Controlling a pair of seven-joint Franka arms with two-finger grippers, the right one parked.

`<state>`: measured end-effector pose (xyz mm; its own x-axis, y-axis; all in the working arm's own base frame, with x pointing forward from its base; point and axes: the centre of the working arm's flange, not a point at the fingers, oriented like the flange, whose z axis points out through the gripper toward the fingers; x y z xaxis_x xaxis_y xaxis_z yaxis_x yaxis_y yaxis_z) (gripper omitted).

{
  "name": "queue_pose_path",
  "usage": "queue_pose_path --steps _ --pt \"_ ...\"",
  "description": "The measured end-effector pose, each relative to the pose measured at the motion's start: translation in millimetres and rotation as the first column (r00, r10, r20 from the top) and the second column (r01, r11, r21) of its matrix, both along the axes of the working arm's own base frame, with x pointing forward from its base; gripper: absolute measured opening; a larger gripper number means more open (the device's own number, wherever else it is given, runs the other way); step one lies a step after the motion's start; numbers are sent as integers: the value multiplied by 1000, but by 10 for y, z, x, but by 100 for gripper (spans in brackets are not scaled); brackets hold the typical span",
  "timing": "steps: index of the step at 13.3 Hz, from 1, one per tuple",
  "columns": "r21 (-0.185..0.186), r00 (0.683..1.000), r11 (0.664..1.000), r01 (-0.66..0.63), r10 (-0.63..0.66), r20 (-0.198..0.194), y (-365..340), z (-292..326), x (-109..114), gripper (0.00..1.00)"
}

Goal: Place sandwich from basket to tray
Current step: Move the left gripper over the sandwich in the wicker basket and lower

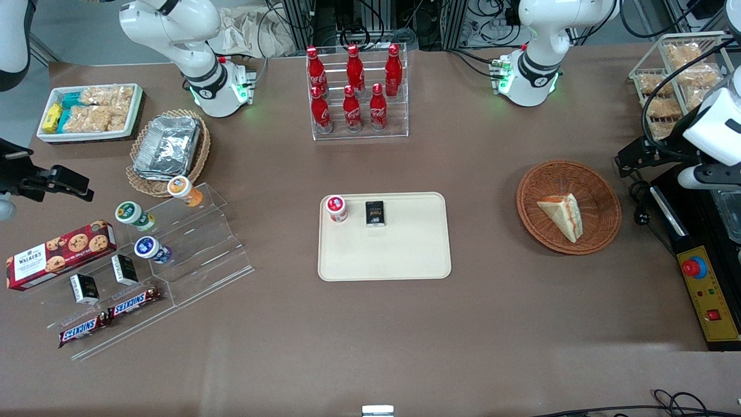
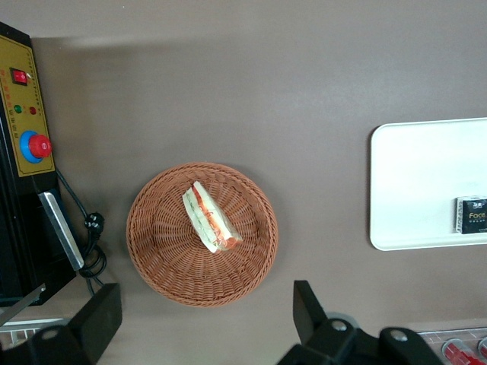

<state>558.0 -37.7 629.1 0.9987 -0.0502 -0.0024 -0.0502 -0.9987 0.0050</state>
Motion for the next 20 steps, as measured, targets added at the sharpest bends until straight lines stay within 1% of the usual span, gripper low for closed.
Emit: queue_pose_path --steps 3,4,6,8,9,11,13,15,17,19,20 --pt "1 1000 1000 -23 23 0 19 1 1 100" --pt "12 1000 999 -30 30 -8 36 -15 -3 100" --pt "63 995 995 -83 87 -56 95 -169 -13 100" --pt "101 971 974 -203 214 -108 118 -523 -39 100" --pt "115 958 961 -252 265 -111 126 -737 -63 100" --pt "116 934 932 -342 351 -68 211 -1215 -195 100" --pt "104 885 882 -460 464 -27 406 -1708 -445 100" --pt "94 833 830 -550 553 -7 492 -2070 -633 100" --pt "79 791 788 -611 612 13 470 -2345 -715 100" --pt "61 762 760 -648 647 30 454 -2667 -796 100" --pt "59 750 748 -661 660 28 449 -2827 -830 100"
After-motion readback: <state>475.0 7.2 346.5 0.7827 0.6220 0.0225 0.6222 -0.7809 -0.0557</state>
